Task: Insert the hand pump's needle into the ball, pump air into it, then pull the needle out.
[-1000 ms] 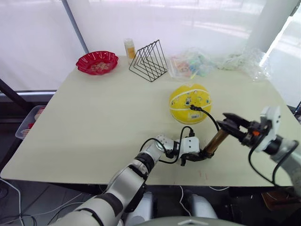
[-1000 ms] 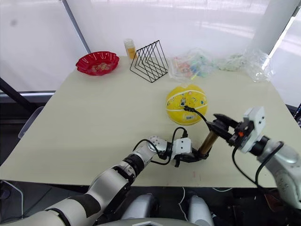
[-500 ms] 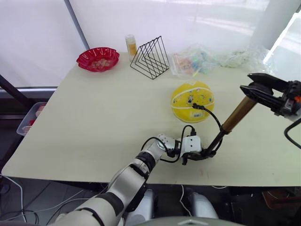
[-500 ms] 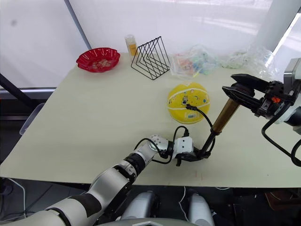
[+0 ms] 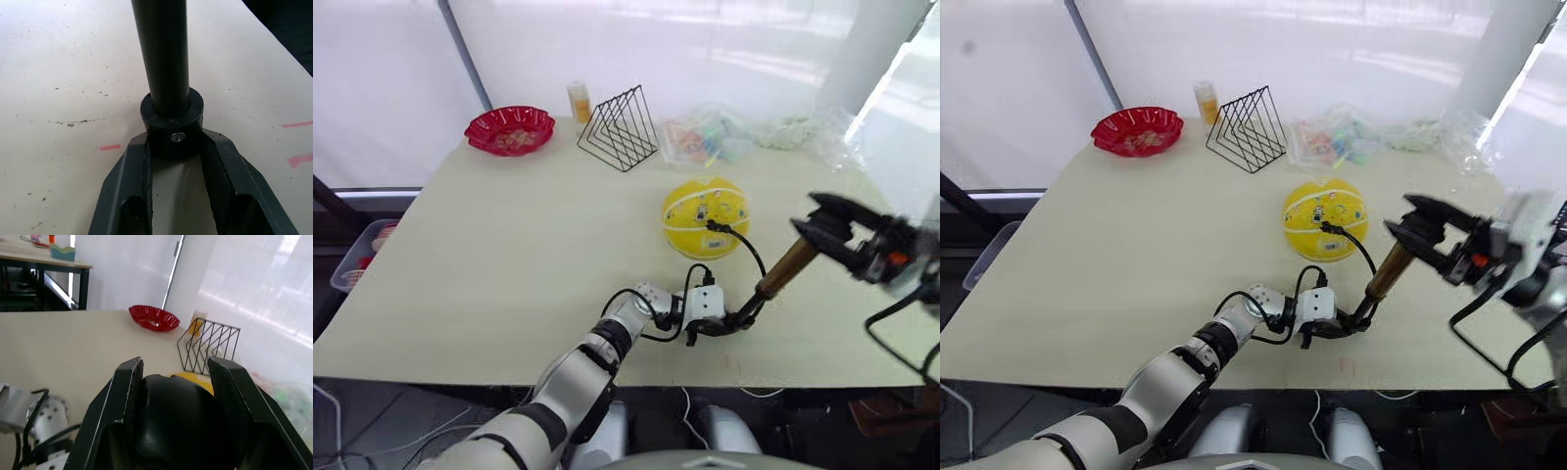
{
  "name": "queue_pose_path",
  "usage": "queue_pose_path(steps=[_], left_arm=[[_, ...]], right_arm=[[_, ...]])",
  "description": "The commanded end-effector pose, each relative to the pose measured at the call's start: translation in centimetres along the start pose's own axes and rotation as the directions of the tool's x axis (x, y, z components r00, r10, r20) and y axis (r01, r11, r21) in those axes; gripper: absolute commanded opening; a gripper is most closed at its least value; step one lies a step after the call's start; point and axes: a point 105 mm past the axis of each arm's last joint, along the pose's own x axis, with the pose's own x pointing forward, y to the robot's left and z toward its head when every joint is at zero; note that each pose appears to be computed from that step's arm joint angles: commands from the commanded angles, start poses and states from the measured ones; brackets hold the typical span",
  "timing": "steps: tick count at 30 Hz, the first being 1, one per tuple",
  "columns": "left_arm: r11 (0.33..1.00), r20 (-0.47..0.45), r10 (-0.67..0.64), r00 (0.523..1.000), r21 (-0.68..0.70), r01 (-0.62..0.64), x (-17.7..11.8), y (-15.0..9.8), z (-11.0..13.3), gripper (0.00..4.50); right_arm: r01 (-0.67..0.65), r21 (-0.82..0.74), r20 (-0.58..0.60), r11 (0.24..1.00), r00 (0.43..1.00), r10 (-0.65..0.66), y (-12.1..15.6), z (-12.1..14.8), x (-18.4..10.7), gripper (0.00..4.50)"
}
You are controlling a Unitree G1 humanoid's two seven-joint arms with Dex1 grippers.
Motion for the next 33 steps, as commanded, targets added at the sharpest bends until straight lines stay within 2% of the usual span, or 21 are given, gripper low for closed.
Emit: queue_pose_path(steps=[1,5,7,9,13,19,21,23,27,33], left_arm=[[0.990,-0.150,-0.116,0.982,-0.094,0.103,-0.1,-3.3,-4.3,1.00],[0.991,-0.155,-0.106,0.982,-0.093,0.092,-0.3,-3.0,-4.4,1.00],[0.991,-0.153,-0.105,0.983,-0.094,0.092,-0.2,-3.0,-4.3,1.00],[0.991,-0.151,-0.106,0.983,-0.094,0.093,-0.1,-3.1,-4.3,1.00],[0.991,-0.144,-0.106,0.984,-0.097,0.092,0.0,-3.2,-4.2,1.00],[0.990,-0.142,-0.107,0.984,-0.102,0.093,0.0,-3.1,-4.2,1.00],[0.991,-0.141,-0.106,0.984,-0.101,0.092,0.0,-3.1,-4.2,1.00],[0.991,-0.140,-0.105,0.985,-0.100,0.091,0.0,-3.1,-4.1,1.00],[0.991,-0.131,-0.100,0.986,-0.103,0.086,0.1,-3.0,-4.0,1.00],[0.991,-0.128,-0.097,0.987,-0.104,0.084,0.0,-3.0,-4.0,1.00]], right_arm=[[-0.023,0.124,-0.161,0.992,0.986,0.043,2.1,-6.8,0.0,1.58],[-0.011,0.193,-0.192,0.981,0.980,0.049,4.1,-11.0,0.2,1.58],[-0.007,0.206,-0.207,0.979,0.977,0.050,4.7,-12.1,0.1,1.58],[-0.009,0.207,-0.214,0.978,0.975,0.054,5.0,-12.7,0.1,1.58],[-0.049,0.151,-0.178,0.987,0.981,0.076,4.5,-10.9,0.6,1.58],[-0.040,-0.037,-0.006,0.999,0.999,0.040,-0.9,-0.1,1.4,1.58],[-0.038,-0.059,0.019,0.998,0.999,0.039,-1.8,2.5,1.2,1.58],[-0.042,-0.062,0.019,0.997,0.999,0.044,-2.0,3.5,1.1,1.58],[-0.002,-0.132,0.112,0.991,0.994,0.017,-3.4,10.0,0.2,1.58],[0.027,-0.172,0.127,0.985,0.992,-0.005,-4.1,13.7,-0.6,1.58]])
